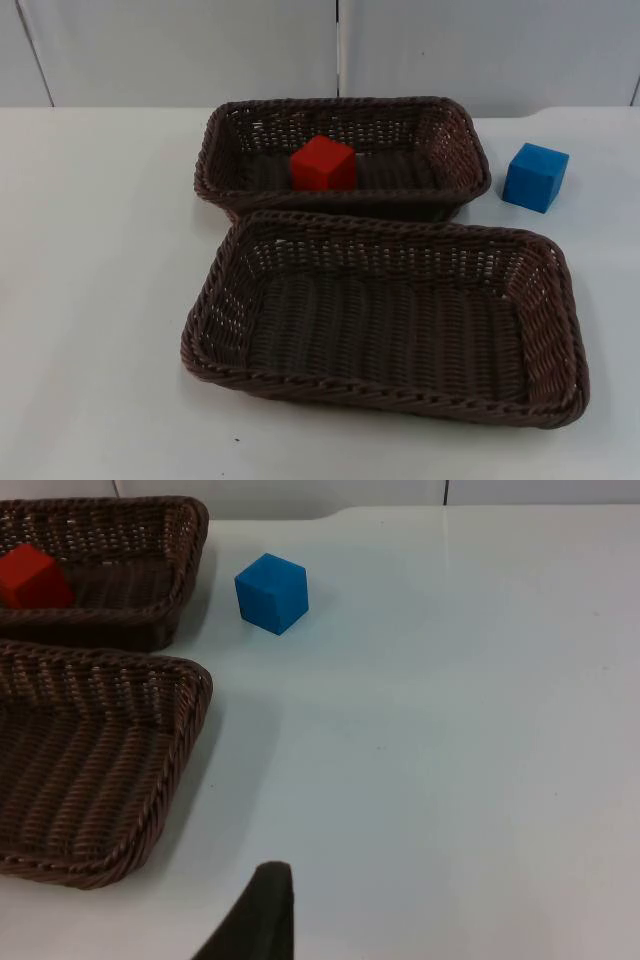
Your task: Pick up one cube with the left hand and place it into the upper basket. Pick up one cube with the right hand and place it into the lower basket.
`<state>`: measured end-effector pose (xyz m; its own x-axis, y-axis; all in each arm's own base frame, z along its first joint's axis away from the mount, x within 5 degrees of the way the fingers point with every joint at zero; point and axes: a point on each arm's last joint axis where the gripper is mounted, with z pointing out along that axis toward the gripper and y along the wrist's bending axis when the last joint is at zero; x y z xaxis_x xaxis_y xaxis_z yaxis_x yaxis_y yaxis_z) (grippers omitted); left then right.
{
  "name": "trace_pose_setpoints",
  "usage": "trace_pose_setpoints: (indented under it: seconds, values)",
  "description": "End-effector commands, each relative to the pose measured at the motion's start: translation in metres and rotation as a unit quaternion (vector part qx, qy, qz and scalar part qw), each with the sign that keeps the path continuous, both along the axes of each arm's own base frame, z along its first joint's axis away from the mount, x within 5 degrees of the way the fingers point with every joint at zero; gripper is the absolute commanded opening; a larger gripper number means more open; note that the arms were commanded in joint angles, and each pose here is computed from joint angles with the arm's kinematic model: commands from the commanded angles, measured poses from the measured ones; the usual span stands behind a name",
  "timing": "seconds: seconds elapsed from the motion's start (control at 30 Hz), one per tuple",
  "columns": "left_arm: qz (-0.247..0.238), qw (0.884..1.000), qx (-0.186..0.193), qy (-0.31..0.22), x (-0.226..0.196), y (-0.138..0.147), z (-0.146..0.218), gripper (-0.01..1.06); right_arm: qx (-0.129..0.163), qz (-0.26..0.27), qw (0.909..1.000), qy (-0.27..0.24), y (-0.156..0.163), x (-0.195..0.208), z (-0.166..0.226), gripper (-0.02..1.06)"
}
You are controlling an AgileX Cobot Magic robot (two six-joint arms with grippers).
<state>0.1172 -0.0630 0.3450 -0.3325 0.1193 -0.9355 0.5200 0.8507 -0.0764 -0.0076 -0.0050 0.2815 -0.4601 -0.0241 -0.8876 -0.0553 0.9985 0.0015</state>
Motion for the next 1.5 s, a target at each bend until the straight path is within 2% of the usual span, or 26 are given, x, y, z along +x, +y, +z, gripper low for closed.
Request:
trace_pose_setpoints:
  seconds: [0.0, 0.07, 0.17, 0.63, 1.1, 1.47]
  values:
    - [-0.001, 1.000, 0.016, 0.003, -0.007, 0.003, -0.004, 0.97, 0.001, -0.001, 1.0000, -0.003, 0.000, 0.000, -0.001, 1.05]
    - [0.006, 1.000, 0.030, 0.002, -0.012, 0.007, -0.008, 0.97, 0.001, -0.001, 1.0000, -0.003, 0.000, 0.000, -0.001, 1.05]
    - [0.014, 1.000, 0.013, 0.001, -0.020, 0.010, -0.012, 0.97, 0.000, 0.000, 1.0000, -0.003, 0.000, 0.000, -0.001, 1.05]
    - [0.032, 0.999, 0.028, -0.022, -0.035, 0.020, -0.018, 0.97, -0.002, -0.001, 1.0000, -0.003, 0.000, 0.000, -0.001, 1.05]
    - [0.071, 0.997, -0.008, -0.004, -0.033, 0.024, -0.018, 0.97, 0.000, 0.001, 1.0000, -0.003, 0.001, 0.000, -0.001, 1.05]
    - [0.073, 0.997, -0.014, -0.009, -0.033, 0.024, -0.017, 0.97, 0.007, -0.001, 1.0000, -0.003, 0.001, 0.000, -0.001, 1.05]
